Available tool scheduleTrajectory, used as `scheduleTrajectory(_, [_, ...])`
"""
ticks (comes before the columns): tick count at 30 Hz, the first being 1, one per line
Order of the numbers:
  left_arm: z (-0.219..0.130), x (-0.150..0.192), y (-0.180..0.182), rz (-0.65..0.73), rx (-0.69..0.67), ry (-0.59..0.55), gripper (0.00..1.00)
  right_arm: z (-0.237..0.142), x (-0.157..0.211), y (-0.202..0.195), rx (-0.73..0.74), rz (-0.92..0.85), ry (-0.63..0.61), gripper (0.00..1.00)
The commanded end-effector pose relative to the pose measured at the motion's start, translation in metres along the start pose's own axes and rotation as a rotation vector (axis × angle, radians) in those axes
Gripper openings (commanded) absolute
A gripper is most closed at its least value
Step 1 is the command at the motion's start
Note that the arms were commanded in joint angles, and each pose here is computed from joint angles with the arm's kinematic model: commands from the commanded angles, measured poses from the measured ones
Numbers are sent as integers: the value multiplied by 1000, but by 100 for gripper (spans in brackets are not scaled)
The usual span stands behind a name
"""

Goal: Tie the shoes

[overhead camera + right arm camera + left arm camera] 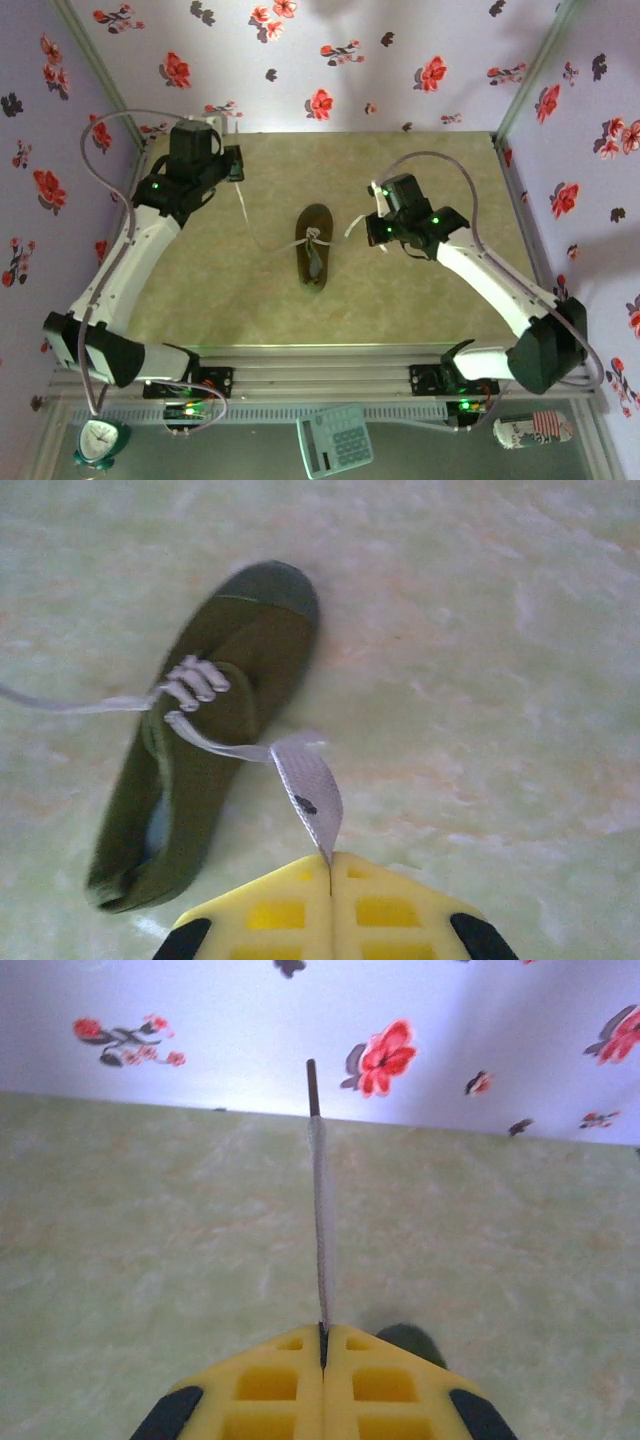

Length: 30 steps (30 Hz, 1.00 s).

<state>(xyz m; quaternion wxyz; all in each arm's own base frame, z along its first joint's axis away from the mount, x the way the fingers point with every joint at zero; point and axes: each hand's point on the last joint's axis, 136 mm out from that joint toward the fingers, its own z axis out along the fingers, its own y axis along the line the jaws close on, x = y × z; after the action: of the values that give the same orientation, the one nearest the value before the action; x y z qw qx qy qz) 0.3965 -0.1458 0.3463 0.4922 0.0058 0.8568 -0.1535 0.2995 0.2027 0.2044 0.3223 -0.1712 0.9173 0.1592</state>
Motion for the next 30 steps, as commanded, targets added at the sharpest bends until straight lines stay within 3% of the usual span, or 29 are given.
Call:
scheduleTrajectory(1, [9, -19, -22, 8, 94, -27, 0, -20, -6, 22, -112, -43, -77, 0])
scheduleTrajectory(9, [18, -28, -80, 93, 247, -17, 0, -54, -17, 33, -187, -14, -211, 0])
scheduleTrajectory(14, [29, -15, -125, 155, 370, 40, 0, -61, -14, 46, -269, -26, -243, 0])
scheduleTrajectory(23, [76, 82, -201, 277, 495, 330, 0, -78, -3, 62, -391, -66, -323, 0])
scheduleTrajectory(30, [86, 148, -241, 347, 553, 462, 0, -82, 3, 60, -389, -71, -332, 0])
